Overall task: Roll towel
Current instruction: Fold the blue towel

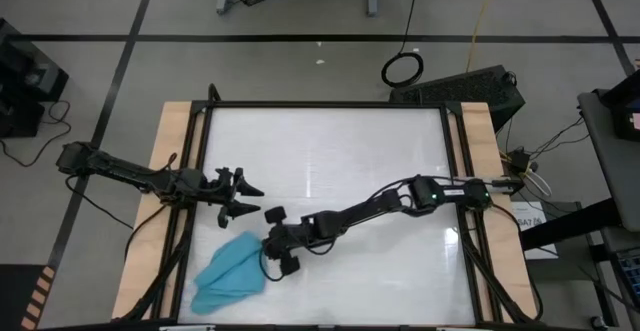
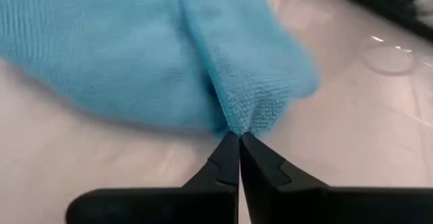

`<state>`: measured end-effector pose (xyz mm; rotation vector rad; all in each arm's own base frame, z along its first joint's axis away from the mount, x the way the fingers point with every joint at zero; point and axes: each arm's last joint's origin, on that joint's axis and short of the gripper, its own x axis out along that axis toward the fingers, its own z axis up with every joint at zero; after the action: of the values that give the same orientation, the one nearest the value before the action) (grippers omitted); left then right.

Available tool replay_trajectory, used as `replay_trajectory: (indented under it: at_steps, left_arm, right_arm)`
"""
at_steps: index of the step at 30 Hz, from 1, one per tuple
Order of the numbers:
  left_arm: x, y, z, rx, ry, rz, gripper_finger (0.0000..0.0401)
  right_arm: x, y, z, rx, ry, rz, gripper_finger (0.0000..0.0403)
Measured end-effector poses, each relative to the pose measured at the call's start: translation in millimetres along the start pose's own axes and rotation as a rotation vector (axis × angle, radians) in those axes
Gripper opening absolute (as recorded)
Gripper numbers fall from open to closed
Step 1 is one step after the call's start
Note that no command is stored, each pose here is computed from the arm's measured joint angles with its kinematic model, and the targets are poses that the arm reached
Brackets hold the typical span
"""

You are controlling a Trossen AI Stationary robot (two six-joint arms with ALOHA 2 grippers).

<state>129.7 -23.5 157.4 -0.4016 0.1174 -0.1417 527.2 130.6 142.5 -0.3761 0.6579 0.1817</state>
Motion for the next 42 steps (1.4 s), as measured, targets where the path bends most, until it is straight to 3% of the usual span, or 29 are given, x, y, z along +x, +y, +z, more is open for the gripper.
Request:
replay_trajectory:
  at_steps: [12,20,29,37,42]
  left_arm:
    - [0.0,-0.1,0.3,0.000,-0.002,-0.001,0.0242]
    - [0.0,-0.1,0.2,0.000,-0.002,-0.001,0.0242]
    - [0.0,0.0,1.4,0.000,-0.019,0.010,0.0242]
    - [-1.2,-6.2,15.7,0.009,-0.161,-0.047,0.0242]
    - [-1.1,-9.4,26.3,0.048,-0.229,-0.023,0.0242]
  right_arm:
    - [-105.4,-24.3,36.2,0.012,0.213,0.015,0.0000]
    - [-191.5,-30.9,53.0,0.050,0.296,0.040,0.0000]
    - [-277.7,-42.3,52.5,0.131,0.376,0.066,0.0000]
    - [-323.6,-52.2,47.8,0.180,0.390,0.059,0.0000]
    - [-340.3,-60.1,47.8,0.194,0.353,0.042,0.0000]
